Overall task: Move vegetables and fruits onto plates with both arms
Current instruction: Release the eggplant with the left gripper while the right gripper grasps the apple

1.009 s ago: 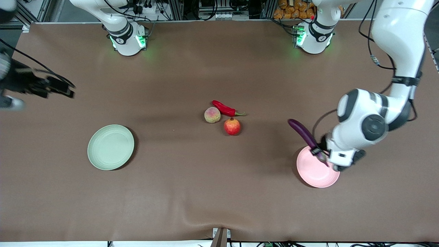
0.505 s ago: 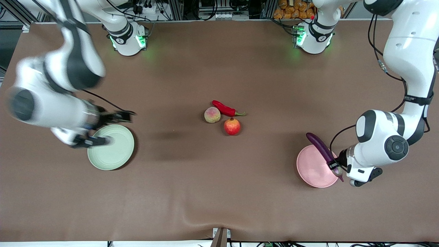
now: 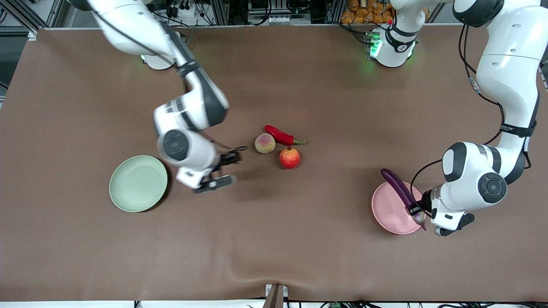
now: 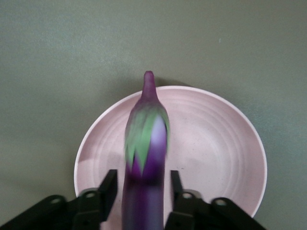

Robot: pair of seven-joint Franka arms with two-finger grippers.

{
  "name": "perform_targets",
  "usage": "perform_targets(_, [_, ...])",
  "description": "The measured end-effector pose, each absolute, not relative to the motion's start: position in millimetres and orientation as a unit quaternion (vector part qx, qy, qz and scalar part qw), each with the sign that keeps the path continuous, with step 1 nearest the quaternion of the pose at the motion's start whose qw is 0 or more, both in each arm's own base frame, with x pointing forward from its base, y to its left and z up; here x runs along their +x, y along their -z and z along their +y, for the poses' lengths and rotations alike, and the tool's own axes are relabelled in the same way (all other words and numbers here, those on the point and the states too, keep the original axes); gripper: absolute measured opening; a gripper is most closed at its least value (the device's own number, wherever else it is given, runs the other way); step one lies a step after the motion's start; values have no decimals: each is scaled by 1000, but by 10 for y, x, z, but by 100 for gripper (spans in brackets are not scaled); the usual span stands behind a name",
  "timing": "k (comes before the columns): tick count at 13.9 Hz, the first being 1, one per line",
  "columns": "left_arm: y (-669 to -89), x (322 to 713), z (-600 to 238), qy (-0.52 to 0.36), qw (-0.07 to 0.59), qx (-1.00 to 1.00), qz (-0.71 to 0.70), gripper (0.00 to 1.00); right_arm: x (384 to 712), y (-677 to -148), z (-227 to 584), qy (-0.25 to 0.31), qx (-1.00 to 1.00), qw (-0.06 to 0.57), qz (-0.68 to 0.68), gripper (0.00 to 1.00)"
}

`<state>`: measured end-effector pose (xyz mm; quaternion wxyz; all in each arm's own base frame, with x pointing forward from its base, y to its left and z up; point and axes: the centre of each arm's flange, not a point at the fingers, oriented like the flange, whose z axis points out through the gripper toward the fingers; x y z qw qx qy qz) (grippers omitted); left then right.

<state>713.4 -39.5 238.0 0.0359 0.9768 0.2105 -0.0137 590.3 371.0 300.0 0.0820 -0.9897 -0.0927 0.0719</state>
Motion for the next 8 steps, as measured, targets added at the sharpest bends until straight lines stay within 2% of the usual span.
perform_targets(4, [-2445, 7169, -403, 8, 39, 977, 210, 99, 5725, -2747, 4198, -102, -983, 153, 0, 100])
perform_targets(8, [-2676, 7115, -746, 27, 51, 976, 210, 100, 5494, -2652, 4709, -95, -979, 163, 74, 100])
